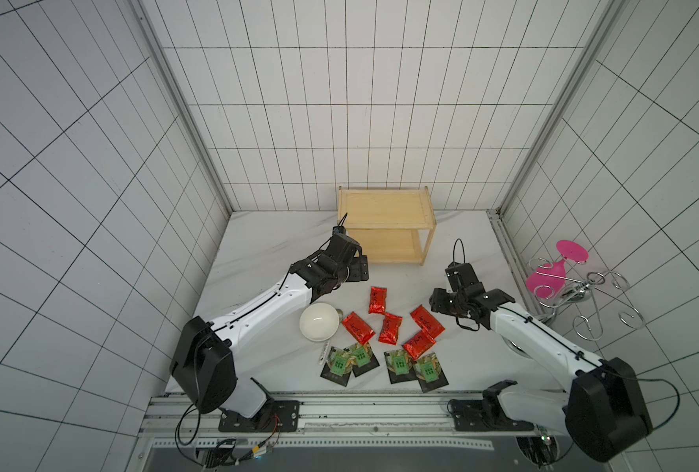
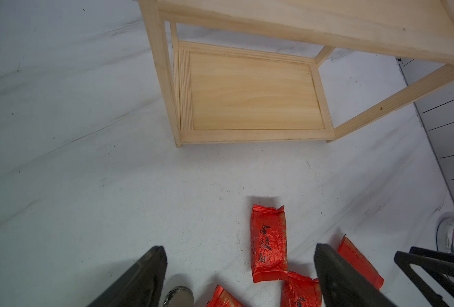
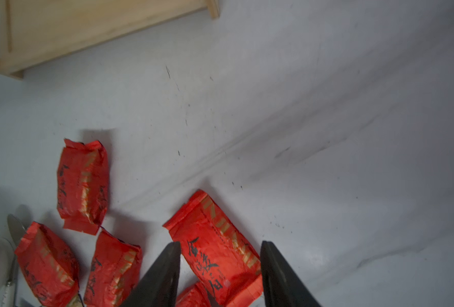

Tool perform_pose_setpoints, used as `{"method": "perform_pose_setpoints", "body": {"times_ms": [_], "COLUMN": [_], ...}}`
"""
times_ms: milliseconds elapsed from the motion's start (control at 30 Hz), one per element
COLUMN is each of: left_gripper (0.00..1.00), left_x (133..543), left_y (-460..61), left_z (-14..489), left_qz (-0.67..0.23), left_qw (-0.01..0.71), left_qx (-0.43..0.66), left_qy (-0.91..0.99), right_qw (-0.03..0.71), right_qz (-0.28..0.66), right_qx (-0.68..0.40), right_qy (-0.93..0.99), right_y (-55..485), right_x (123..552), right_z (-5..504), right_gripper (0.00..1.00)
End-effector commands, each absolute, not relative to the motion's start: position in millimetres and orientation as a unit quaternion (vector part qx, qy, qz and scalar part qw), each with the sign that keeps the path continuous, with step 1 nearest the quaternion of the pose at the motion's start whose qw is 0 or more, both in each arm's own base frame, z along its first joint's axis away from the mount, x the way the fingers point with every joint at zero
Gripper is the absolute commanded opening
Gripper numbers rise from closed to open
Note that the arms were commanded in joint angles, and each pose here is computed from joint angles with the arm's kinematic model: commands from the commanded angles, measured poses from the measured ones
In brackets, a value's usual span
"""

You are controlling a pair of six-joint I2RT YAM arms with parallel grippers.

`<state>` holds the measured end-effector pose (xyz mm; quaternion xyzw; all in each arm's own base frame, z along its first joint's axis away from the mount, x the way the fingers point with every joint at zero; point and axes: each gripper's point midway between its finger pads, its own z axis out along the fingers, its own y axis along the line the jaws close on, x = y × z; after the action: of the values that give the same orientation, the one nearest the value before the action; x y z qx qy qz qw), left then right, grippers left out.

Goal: Place the tea bags on the shelf by color
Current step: Move the shelf to the center of the board, then pick up the tea bag from the center of the board.

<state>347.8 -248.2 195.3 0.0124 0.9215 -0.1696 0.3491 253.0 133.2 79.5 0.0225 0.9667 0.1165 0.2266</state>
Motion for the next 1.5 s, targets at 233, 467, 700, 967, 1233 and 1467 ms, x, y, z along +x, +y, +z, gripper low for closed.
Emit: {"method": "perform_pose_setpoints", "body": {"times_ms": [233, 467, 700, 967, 1233, 1467], "left_gripper": [0.7, 0.62, 0.6, 0.6, 0.59, 0.59], "left_x": [306.9, 269.0, 260.4, 270.8, 281.4, 280.6], "left_y": [-383.7, -450.5, -467.2, -467.5, -451.7, -450.0], "left_z": [167.2, 137.4, 93.5, 62.2, 47.7, 39.4], "left_qz": [-0.379, -0.403, -0.39, -0.368, -0.367, -0.365], "left_qw": [0.196, 0.109, 0.059, 0.048, 0.048, 0.044], "left_qx": [0.182, 0.261, 0.271, 0.257, 0.222, 0.214], "left_qy": [0.886, 0.87, 0.878, 0.892, 0.902, 0.905], "right_qw": [0.202, 0.191, 0.19, 0.178, 0.18, 0.165], "right_qz": [0.211, 0.273, 0.293, 0.302, 0.323, 0.35], "right_qx": [0.136, 0.193, 0.223, 0.224, 0.227, 0.238], "right_qy": [0.947, 0.923, 0.91, 0.909, 0.901, 0.891], "right_y": [129.9, 120.7, 107.8, 108.8, 110.8, 116.8], "right_x": [215.6, 217.4, 217.0, 218.1, 221.6, 224.8], "right_z": [65.5, 59.1, 51.0, 39.1, 39.1, 35.9], "right_gripper": [0.52, 0.47, 0.44, 0.39, 0.41, 0.4]}}
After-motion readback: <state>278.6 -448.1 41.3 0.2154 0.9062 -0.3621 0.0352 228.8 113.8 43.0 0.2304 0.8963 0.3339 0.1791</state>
